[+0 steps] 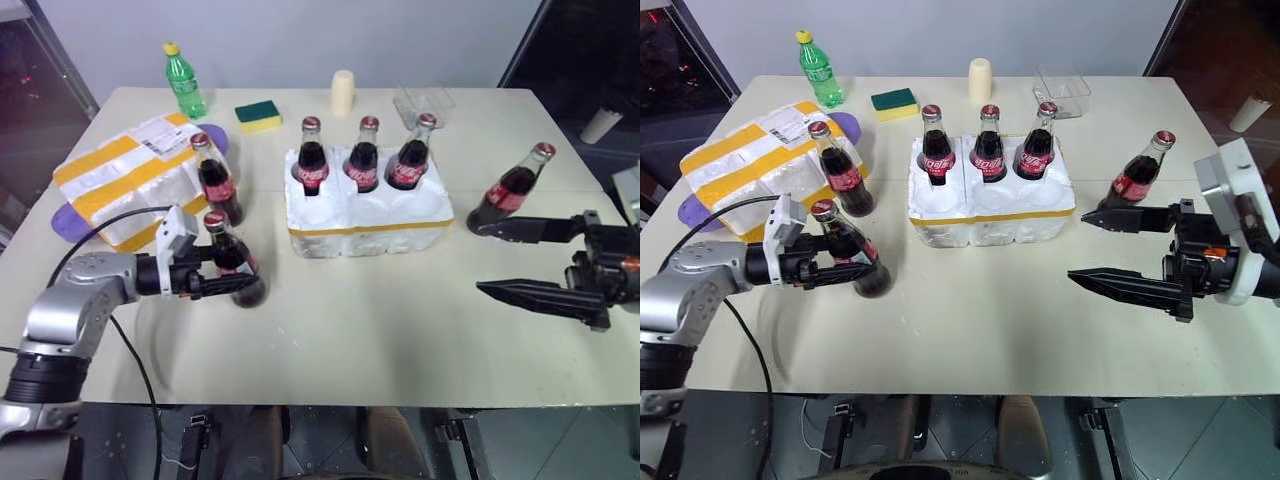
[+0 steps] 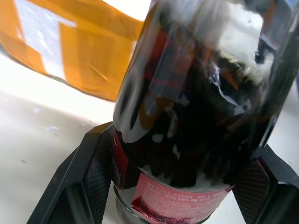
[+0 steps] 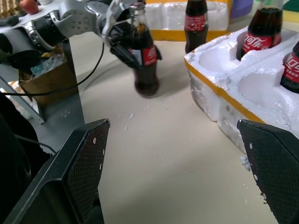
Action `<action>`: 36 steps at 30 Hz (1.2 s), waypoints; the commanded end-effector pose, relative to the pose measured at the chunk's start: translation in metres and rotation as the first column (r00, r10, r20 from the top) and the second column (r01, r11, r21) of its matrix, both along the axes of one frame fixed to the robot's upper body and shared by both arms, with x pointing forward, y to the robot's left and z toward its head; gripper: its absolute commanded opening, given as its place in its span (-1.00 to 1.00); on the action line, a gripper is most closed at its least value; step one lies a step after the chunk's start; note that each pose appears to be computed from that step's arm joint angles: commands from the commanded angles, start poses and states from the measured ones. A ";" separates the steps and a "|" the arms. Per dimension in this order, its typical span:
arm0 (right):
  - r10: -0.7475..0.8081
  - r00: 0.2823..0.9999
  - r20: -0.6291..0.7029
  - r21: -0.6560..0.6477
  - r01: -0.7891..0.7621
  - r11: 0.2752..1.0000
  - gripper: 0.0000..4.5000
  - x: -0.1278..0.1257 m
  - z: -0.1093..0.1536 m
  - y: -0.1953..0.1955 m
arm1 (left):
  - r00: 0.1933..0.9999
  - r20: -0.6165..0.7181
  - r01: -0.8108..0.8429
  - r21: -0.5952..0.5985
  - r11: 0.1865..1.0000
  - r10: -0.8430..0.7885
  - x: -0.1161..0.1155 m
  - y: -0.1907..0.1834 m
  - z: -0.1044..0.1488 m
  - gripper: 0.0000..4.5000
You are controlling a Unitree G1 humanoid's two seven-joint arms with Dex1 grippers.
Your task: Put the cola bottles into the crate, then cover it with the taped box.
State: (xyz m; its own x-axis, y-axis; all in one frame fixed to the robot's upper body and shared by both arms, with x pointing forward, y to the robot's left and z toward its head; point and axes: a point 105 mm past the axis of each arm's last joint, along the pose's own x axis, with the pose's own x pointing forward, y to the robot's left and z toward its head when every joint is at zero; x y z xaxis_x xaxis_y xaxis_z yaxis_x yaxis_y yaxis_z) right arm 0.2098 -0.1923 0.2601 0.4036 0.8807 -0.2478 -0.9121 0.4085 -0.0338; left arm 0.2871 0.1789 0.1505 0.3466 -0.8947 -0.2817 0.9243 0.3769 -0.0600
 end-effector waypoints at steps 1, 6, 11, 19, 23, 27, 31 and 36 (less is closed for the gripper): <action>0.008 1.000 0.025 0.011 -0.008 1.000 1.00 -0.001 0.003 0.004 | 0.994 0.033 0.108 -0.046 0.993 -0.106 -0.014 -0.009 0.034 0.26; -0.011 1.000 0.023 0.022 0.010 1.000 1.00 0.001 0.000 0.004 | 0.972 0.078 0.234 -0.203 0.951 -0.222 -0.019 -0.041 0.083 0.26; -0.038 0.999 0.036 0.039 0.037 0.999 1.00 0.001 0.000 0.005 | 0.957 0.227 0.254 -0.366 0.895 -0.179 0.012 -0.088 0.136 0.26; -0.107 0.990 0.097 0.062 0.101 0.993 1.00 0.002 0.006 0.007 | 0.933 0.358 0.179 -0.344 0.922 -0.048 0.072 -0.154 0.151 0.26; -0.159 0.981 0.115 0.086 0.149 0.985 1.00 0.004 0.010 0.005 | 0.932 0.354 0.174 -0.241 0.955 -0.081 0.087 -0.176 0.130 0.26; -0.188 0.976 0.111 0.092 0.178 0.980 1.00 0.002 0.005 0.002 | 0.925 0.349 0.209 -0.140 0.968 -0.149 0.091 -0.190 0.112 0.26; -0.211 0.972 0.107 0.106 0.200 0.974 1.00 0.003 -0.001 0.001 | 0.924 0.323 0.252 -0.111 0.961 -0.205 0.090 -0.200 0.098 0.26; -0.239 0.965 0.105 0.114 0.227 0.967 1.00 0.010 -0.007 -0.003 | 0.940 0.280 0.231 -0.111 0.967 -0.193 0.097 -0.213 0.083 0.26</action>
State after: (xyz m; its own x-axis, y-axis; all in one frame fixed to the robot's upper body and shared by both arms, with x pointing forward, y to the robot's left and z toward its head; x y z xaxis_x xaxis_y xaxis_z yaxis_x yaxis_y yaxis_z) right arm 0.2196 -0.1952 0.2473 0.6159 0.7777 -0.1258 -0.7870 0.6148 -0.0517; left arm 0.3880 -0.0251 0.2102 0.2184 -0.9684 -0.1205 0.9738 0.2084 0.0909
